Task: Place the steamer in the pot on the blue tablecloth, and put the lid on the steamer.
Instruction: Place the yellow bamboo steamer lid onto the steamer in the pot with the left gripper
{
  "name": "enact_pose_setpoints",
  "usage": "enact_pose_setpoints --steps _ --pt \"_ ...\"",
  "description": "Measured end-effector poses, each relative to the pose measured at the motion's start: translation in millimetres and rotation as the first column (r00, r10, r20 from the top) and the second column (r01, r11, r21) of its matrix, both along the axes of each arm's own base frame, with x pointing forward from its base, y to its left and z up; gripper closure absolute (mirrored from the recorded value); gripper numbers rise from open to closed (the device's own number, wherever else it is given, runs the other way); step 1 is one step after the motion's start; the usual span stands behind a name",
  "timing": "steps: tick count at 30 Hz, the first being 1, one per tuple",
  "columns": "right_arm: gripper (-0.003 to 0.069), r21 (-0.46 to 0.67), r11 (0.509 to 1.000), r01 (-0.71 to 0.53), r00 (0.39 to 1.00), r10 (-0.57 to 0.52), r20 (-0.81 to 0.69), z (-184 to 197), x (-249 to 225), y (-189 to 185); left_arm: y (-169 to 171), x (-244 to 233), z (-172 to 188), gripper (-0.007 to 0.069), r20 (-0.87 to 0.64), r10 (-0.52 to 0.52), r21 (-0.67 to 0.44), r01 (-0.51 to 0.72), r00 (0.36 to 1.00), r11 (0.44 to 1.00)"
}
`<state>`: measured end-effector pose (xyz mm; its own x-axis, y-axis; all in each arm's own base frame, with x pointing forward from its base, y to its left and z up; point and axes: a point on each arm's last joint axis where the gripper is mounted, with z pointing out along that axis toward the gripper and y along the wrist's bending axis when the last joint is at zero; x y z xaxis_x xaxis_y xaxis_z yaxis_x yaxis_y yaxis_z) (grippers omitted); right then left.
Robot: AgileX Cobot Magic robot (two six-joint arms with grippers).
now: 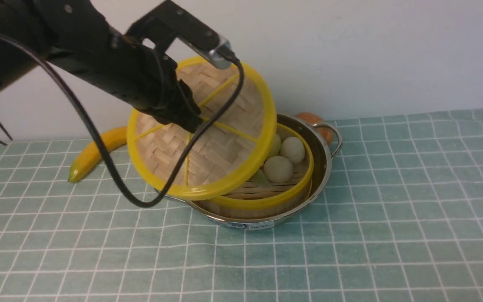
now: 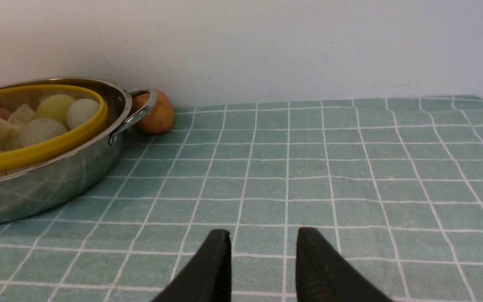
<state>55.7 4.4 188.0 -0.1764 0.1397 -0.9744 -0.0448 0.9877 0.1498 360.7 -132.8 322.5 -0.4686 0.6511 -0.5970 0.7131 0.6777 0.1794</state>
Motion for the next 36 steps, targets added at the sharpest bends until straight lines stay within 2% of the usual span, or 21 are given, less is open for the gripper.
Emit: enact_pose_setpoints --steps 11,20,36 --pt "0.0419 0.000 1.000 0.000 1.000 0.000 0.000 0.0 0.0 0.0 -26.5 21.8 -39.6 0.0505 0.012 -0.033 0.008 0.033 0.999 0.999" --pt "0.0419 0.000 1.000 0.000 1.000 0.000 0.000 0.0 0.0 0.0 -37.0 23.1 -43.3 0.0505 0.050 -0.068 0.018 0.067 0.996 0.998" --pt "0.0419 0.000 1.000 0.000 1.000 0.000 0.000 0.0 0.0 0.0 -37.6 23.6 -44.4 0.0505 0.051 -0.070 0.019 0.069 0.996 0.997"
